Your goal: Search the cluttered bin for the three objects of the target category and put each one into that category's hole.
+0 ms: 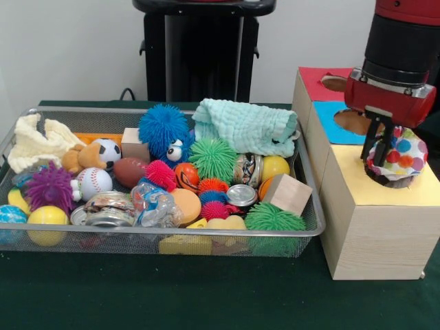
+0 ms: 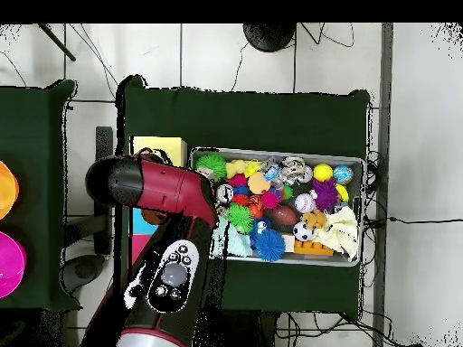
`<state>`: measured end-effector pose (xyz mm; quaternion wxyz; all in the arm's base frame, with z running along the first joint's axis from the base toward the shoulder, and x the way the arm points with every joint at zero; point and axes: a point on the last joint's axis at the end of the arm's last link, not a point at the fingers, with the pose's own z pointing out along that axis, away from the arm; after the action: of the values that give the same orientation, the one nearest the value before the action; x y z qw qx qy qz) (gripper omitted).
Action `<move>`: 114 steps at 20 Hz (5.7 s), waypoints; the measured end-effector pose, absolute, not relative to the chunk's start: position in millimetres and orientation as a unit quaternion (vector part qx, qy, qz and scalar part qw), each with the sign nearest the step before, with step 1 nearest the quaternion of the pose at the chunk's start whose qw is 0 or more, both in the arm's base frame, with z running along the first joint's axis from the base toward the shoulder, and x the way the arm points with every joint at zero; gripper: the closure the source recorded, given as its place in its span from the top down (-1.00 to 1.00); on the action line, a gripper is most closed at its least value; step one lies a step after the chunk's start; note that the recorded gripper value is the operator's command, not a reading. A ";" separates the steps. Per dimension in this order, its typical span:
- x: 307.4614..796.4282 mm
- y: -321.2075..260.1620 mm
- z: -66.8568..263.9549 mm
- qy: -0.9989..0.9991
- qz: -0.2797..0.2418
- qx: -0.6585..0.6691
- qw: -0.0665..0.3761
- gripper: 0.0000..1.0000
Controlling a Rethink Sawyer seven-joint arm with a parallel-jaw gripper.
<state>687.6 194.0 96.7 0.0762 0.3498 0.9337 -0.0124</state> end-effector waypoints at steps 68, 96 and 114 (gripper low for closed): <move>684.9 196.6 87.5 0.931 -0.033 0.359 0.063 1.00; 710.7 148.1 206.8 0.915 -0.002 0.394 0.090 1.00; 701.5 199.1 185.3 0.913 0.056 0.403 0.012 -1.00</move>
<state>701.5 199.1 185.3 0.0119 0.4035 0.9132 0.0564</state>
